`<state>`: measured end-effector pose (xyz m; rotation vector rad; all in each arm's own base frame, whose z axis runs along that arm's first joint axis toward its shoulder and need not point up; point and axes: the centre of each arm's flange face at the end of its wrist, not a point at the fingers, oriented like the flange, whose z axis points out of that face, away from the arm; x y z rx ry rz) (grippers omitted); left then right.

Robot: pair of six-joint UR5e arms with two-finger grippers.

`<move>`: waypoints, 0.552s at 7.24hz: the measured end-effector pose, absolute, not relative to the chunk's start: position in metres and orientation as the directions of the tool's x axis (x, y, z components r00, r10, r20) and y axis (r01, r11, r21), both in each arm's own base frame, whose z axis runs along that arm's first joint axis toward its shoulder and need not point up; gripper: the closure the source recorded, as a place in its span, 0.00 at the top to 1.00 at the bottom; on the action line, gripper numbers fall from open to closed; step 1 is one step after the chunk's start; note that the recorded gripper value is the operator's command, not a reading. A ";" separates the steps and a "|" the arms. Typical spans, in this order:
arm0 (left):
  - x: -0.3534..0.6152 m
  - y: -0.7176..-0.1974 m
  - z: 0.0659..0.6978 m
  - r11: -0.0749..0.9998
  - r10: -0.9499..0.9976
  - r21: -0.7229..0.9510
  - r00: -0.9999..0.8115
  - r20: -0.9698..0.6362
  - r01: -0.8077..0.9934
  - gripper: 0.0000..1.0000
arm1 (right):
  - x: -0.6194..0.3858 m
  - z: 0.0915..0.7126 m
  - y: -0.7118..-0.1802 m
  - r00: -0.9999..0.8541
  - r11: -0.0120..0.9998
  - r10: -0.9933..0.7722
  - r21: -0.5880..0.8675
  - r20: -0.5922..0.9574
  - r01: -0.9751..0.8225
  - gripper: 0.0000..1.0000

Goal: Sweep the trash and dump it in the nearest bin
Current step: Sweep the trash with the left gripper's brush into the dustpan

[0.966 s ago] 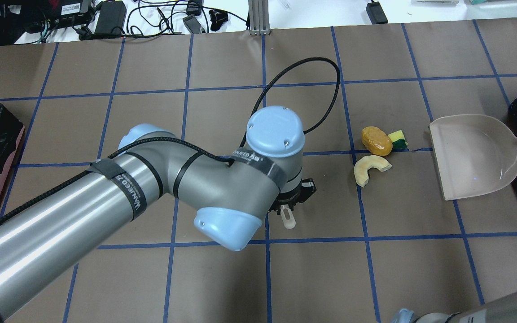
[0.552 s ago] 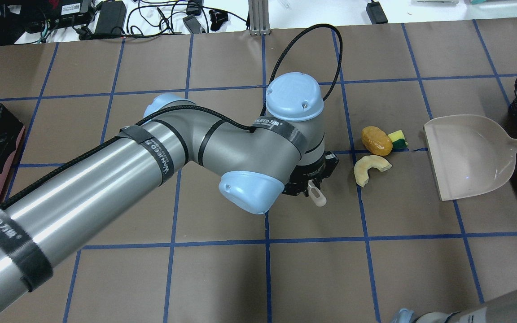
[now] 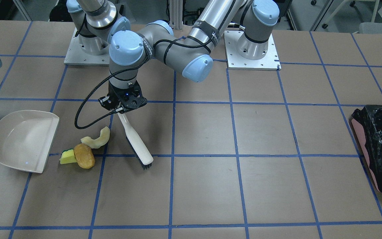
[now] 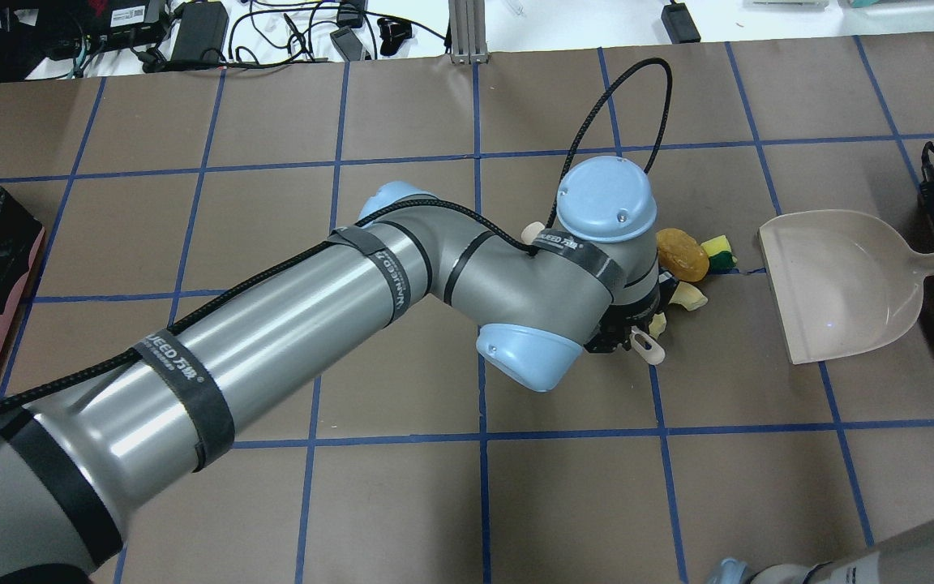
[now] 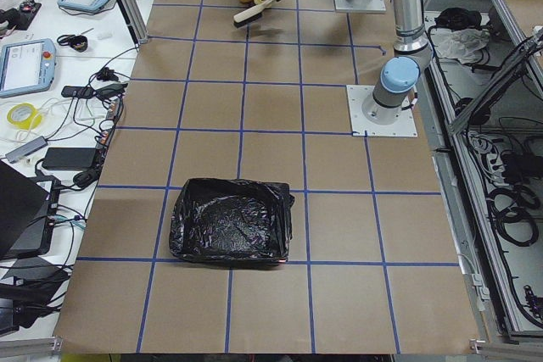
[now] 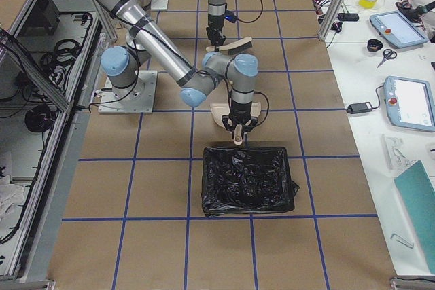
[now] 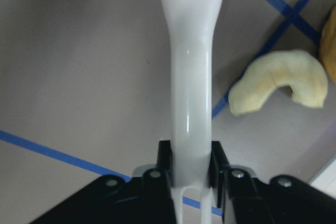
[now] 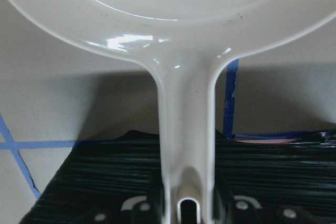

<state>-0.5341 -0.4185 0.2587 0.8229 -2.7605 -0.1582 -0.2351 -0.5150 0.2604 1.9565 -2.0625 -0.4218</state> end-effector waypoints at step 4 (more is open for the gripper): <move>-0.582 -0.369 0.246 0.835 -0.546 0.196 -0.816 0.187 -0.514 0.00 | -0.235 0.257 -0.516 -0.052 0.043 -0.999 0.384 -0.013 -0.922 0.00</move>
